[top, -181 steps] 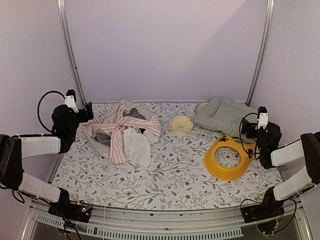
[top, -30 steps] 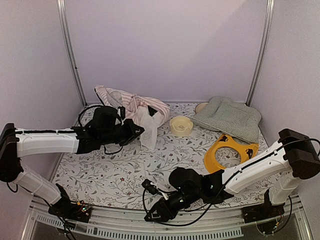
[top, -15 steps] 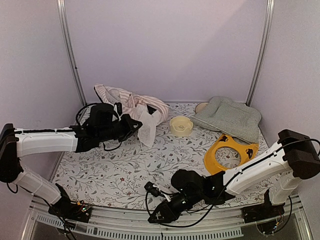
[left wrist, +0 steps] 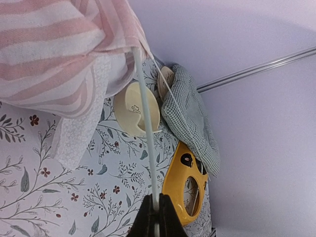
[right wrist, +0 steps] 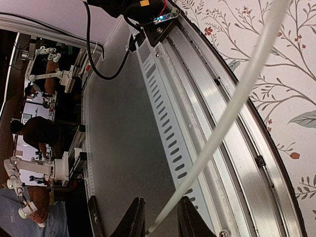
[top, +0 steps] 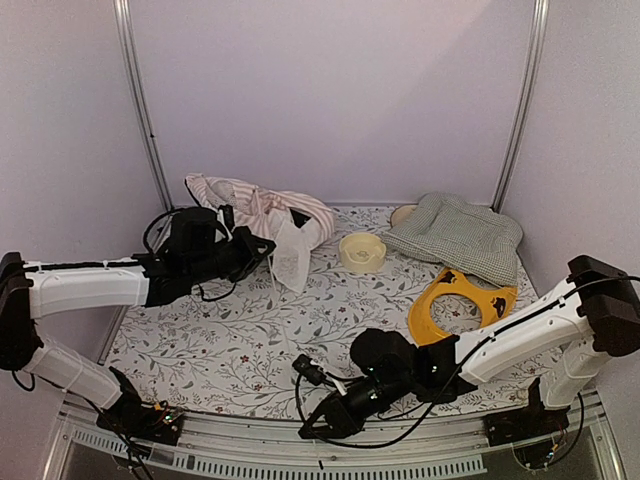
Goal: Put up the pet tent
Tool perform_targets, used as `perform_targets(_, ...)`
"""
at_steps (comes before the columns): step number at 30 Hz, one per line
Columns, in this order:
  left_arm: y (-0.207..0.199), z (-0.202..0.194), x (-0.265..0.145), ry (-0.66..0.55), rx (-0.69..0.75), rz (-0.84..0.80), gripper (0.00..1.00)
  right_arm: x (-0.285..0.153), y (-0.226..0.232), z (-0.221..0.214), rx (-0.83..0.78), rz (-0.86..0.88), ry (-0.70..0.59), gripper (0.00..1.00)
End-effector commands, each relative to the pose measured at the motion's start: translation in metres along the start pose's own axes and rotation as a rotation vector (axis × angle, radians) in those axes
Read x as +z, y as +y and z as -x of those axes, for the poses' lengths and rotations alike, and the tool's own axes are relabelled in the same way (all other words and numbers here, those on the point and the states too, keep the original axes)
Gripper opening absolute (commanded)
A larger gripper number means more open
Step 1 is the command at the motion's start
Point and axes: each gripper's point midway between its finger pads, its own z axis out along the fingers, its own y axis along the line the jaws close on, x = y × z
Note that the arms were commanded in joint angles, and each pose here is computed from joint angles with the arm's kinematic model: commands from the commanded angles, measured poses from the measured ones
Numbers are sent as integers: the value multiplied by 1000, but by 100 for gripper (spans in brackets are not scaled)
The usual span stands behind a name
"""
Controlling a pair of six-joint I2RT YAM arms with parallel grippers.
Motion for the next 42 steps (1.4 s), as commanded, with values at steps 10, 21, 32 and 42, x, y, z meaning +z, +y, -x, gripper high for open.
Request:
perform_targets(10, -7, 33, -5, -113, 18, -52, 0, -7, 8, 7, -27, 19, -3, 0)
perform_targets(21, -11, 25, -27, -63, 150, -62, 35, -21, 12, 43, -71, -34, -75, 0)
perform_targets(32, -7, 37, -84, -124, 332, 4, 65, -27, 7, 60, -38, -20, -104, 0)
perform_targets(42, 83, 97, -116, -282, 338, 337, 65, -37, 6, 69, -15, -7, -126, 0)
